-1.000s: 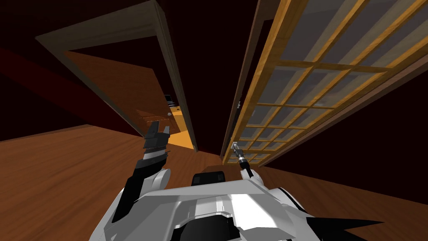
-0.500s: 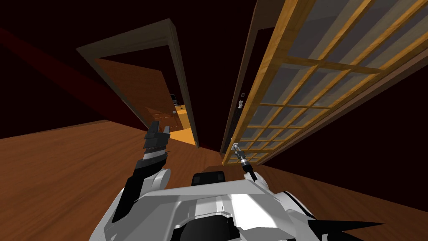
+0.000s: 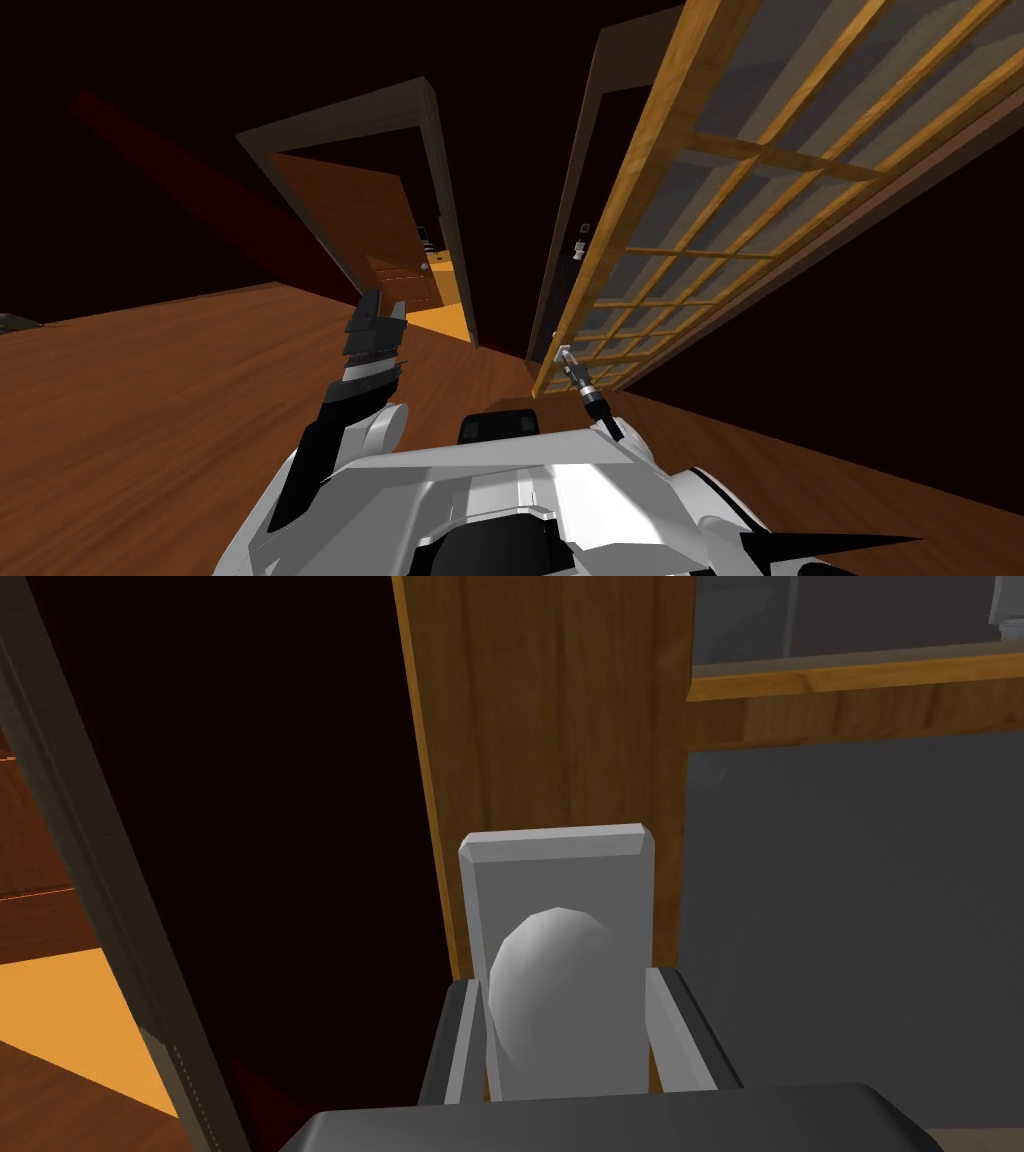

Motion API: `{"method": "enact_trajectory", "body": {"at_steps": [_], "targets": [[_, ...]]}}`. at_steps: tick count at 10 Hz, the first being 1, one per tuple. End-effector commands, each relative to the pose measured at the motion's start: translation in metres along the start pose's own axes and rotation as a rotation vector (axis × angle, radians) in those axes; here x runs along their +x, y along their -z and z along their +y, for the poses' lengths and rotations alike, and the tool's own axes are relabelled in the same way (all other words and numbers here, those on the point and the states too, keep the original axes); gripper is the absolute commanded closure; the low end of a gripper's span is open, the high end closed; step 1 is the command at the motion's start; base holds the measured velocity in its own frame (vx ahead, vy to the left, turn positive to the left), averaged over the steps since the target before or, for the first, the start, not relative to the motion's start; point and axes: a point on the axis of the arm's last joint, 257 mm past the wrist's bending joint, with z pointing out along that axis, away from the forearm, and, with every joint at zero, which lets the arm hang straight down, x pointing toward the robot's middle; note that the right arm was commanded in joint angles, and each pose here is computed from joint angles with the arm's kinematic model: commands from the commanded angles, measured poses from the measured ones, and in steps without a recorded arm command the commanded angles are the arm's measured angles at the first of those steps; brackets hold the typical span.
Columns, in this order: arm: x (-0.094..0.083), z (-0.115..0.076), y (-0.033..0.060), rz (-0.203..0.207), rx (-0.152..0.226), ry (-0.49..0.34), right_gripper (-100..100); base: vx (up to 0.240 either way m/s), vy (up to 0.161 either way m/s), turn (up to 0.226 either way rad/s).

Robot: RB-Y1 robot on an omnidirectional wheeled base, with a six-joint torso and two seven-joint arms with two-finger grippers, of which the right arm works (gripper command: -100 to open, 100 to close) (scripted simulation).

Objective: Pull the door open

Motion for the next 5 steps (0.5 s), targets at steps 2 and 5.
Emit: {"method": "enact_trajectory", "body": {"at_steps": [2,5], "targets": [[-0.001,-0.001,0.0062,0.001,0.012,-0.002,100,-0.122,-0.049,0.055],[0.0,-0.001,0.024,0.004,0.048,-0.001,100,-0.135,-0.045,0.102]]}}
